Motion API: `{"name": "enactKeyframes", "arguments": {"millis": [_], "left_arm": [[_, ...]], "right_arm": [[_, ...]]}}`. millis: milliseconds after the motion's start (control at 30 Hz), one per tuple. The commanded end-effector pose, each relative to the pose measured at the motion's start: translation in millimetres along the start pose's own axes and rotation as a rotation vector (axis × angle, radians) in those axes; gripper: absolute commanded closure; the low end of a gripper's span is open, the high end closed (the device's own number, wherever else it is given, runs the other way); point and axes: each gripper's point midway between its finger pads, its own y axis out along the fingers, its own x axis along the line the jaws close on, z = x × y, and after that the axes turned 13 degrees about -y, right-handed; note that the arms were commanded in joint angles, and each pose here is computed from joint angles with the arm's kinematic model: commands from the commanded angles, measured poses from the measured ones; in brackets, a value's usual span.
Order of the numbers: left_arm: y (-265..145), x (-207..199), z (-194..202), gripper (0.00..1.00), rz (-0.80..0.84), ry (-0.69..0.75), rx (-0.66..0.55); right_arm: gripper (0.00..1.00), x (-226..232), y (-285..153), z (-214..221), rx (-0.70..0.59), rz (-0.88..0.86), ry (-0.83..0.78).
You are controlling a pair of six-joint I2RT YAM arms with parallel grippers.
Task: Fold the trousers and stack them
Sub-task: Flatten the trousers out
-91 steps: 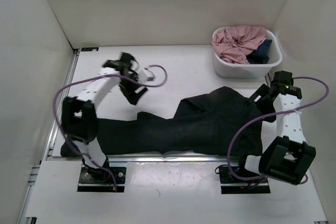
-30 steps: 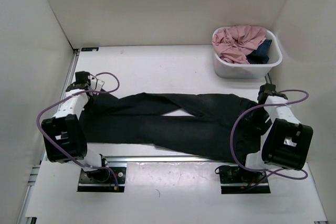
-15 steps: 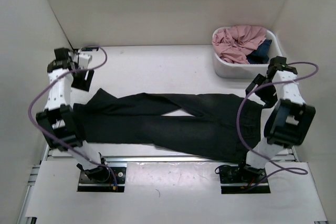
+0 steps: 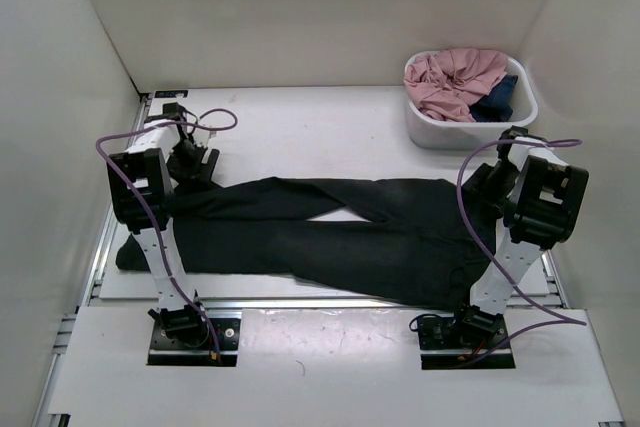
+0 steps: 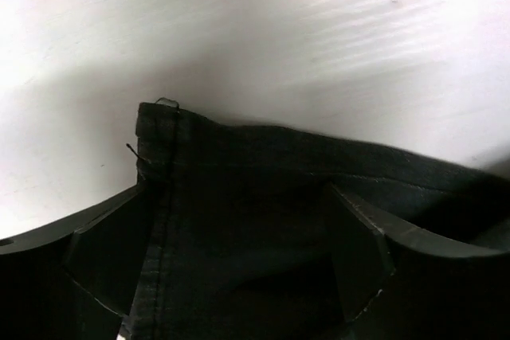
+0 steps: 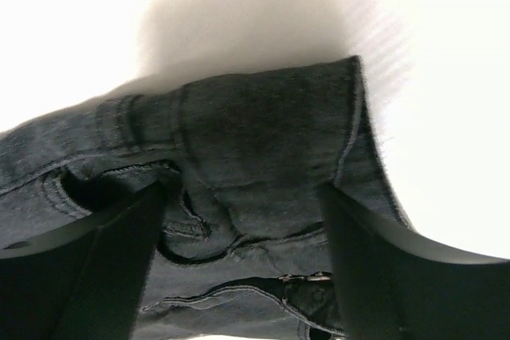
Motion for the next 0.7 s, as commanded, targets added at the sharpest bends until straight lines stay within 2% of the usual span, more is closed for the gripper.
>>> {"name": "enactKeyframes", "arguments": {"millis": [0,33,100,133,200,233,300,333,367,400,500,533,633,667], "left_arm": [[15,12,27,0.07,-0.06,-0.072,0.077],[19,13,24,0.11,-0.063,-0.071,0.064],[27,11,29,0.26,-0.051,-0.082,0.078],[31,9,28,0.48,-0.041,-0.082,0.076],[36,5,30,0.8,-0.019,-0.095,0.086],[36,5,30,0.86,-0.019,-0.095,0.086],[37,5,27,0.86,-0.01,-0.085,0.073],[22,7,10,0.86,-0.022,-0.08,0.011],[11,10,0,0.86,-0.038,-0.077,-0.025],[-3,17,-14,0.86,-0.052,-0.082,-0.082],[-77,37,-66,0.86,-0.102,-0.092,-0.323],[-119,47,-84,0.86,-0.135,-0.098,-0.44],[-177,50,-97,0.86,-0.151,-0.093,-0.597],[-208,46,-96,0.86,-0.168,-0.084,-0.668]], "right_arm": [[0.21,0,11,1,-0.006,-0.02,0.037],[0.26,-1,14,2,0.004,-0.018,0.037],[0.32,-1,14,2,0.004,-0.018,0.037],[0.39,-1,18,3,0.015,-0.015,0.037],[0.48,-3,18,0,0.004,-0.017,0.046],[0.6,-3,18,0,0.004,-0.017,0.046],[0.75,-5,15,-1,-0.007,-0.009,0.037],[0.81,-10,7,-6,-0.038,-0.003,0.033],[0.95,-9,0,-11,-0.064,-0.008,0.033],[1.0,-12,-5,-13,-0.084,0.004,0.023],[1.0,-14,-35,-24,-0.179,-0.01,-0.007],[1.0,-13,-51,-26,-0.227,-0.026,-0.028],[1.0,-8,-86,-25,-0.321,-0.084,-0.066],[1.0,-7,-90,-22,-0.339,-0.094,-0.079]]}}
